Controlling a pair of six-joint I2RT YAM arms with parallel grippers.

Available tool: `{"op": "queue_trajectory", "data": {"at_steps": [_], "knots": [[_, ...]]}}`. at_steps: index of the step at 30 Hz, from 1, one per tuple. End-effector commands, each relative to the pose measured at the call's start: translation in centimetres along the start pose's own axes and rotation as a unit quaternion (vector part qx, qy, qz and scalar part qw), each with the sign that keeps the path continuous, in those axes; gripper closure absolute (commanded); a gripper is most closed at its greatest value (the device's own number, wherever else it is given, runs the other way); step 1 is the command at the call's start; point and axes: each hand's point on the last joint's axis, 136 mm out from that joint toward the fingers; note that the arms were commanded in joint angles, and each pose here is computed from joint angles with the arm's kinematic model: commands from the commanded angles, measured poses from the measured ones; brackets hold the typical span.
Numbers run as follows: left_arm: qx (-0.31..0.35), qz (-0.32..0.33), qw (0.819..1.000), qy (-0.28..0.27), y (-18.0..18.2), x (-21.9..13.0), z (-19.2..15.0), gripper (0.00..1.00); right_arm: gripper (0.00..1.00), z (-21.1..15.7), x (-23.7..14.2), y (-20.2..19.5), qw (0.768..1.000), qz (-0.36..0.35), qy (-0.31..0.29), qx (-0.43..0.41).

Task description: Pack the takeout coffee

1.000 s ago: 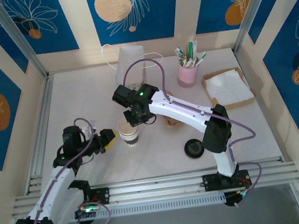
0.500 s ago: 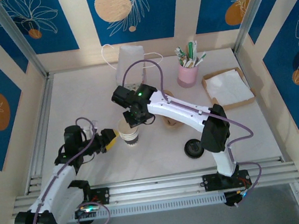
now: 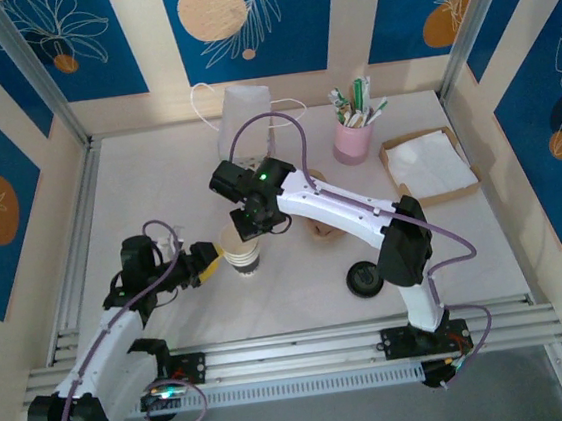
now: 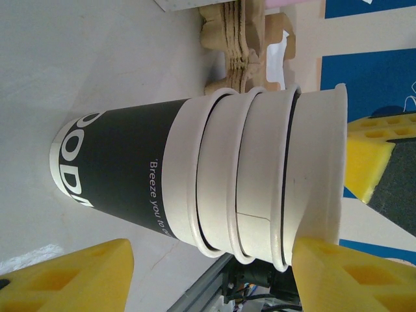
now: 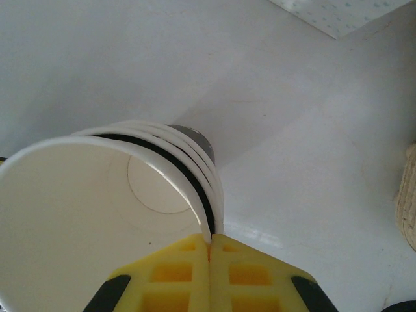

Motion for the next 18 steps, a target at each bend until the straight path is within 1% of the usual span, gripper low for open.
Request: {"op": "queue_trajectory", "data": {"at_steps": [1,12,18], "knots": [[0.005,-0.012,1.0,0.006,-0.3,-0.1,-0.1,0.34,1.0,0.7,-1.8,0.8,0.999,0.034,-0.019,0.007],[0.007,-0.01,1.0,0.005,-0.2,-0.1,-0.1,0.35,1.0,1.2,-3.2,1.1,0.997,0.069,-0.041,0.019],[0.01,-0.016,1.0,0.005,-0.8,-0.3,-0.2,0.35,1.0,1.2,-3.1,0.9,0.996,0.078,-0.043,0.028]]}}
Point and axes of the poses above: each hand's point on the last joint's axis, 136 mm out from that joint toward the fingers, its own x axis out along the fingers, its own y axis along the line the jaws close on, z = x × y, and after that the axes turned 15 degrees about -x, right-handed
